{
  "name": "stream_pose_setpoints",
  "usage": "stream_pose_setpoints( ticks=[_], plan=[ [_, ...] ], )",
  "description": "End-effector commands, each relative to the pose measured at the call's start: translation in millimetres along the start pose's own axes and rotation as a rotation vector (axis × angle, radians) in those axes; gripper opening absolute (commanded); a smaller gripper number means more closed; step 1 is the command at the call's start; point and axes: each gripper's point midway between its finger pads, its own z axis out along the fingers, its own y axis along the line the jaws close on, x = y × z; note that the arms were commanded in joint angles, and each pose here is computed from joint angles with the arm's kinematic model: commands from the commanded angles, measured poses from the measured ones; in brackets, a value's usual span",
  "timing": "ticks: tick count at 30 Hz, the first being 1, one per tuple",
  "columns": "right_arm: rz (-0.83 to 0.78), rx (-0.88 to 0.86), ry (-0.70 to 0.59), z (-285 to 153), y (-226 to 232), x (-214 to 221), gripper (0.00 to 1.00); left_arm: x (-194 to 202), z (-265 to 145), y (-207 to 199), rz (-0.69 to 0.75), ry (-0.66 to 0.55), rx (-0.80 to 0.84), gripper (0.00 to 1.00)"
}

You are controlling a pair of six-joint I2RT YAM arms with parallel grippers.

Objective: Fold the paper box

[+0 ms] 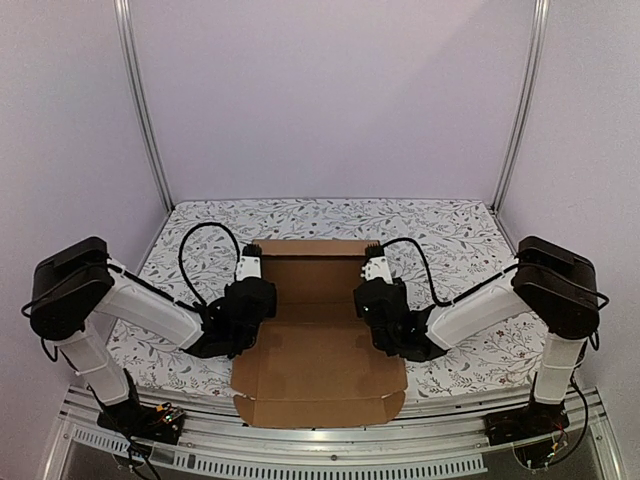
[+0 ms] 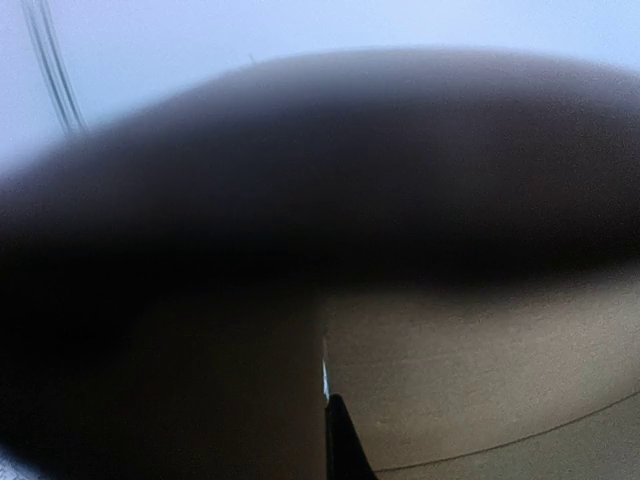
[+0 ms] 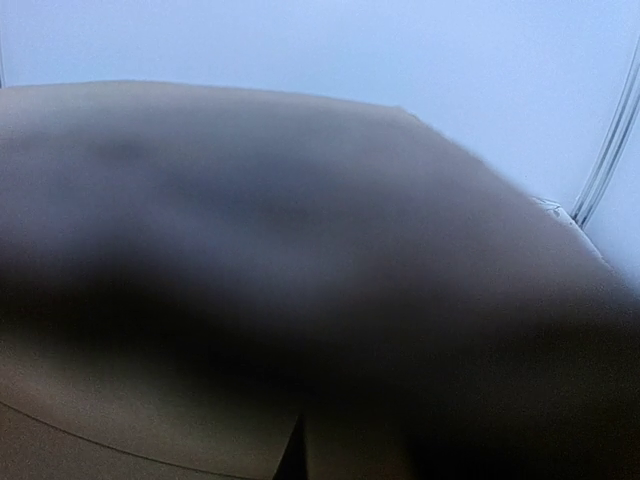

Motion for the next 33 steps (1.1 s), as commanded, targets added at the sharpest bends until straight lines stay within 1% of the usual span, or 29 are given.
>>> stream_pose_setpoints(
  ticks=[1, 10, 16, 19, 22, 24, 28, 33],
  plan=[
    [-0.057, -0.035, 0.01, -9, 14, 27, 0.0, 27, -13, -17, 0.102, 0.001, 0.023, 0.0],
    [-0.068, -0.028, 0.045, -20, 16, 60, 0.0, 68, -23, -17, 0.089, 0.047, -0.008, 0.0],
    [-0.064, -0.039, 0.055, -24, 21, 68, 0.0, 66, -25, -18, 0.093, 0.044, -0.03, 0.01],
    [-0.065, -0.037, 0.052, -25, 20, 65, 0.0, 62, -27, -17, 0.094, 0.043, -0.029, 0.21],
    [-0.073, -0.036, 0.051, -25, 20, 65, 0.0, 56, -31, -17, 0.094, 0.038, -0.02, 0.36],
    [-0.071, -0.036, 0.049, -25, 20, 64, 0.0, 50, -35, -15, 0.093, 0.031, -0.021, 0.44],
    [-0.075, -0.036, 0.049, -25, 21, 63, 0.0, 39, -44, -7, 0.074, 0.025, -0.026, 0.53],
    [-0.075, -0.045, 0.049, -26, 22, 62, 0.0, 32, -60, 5, 0.051, 0.077, -0.003, 0.59]
  ],
)
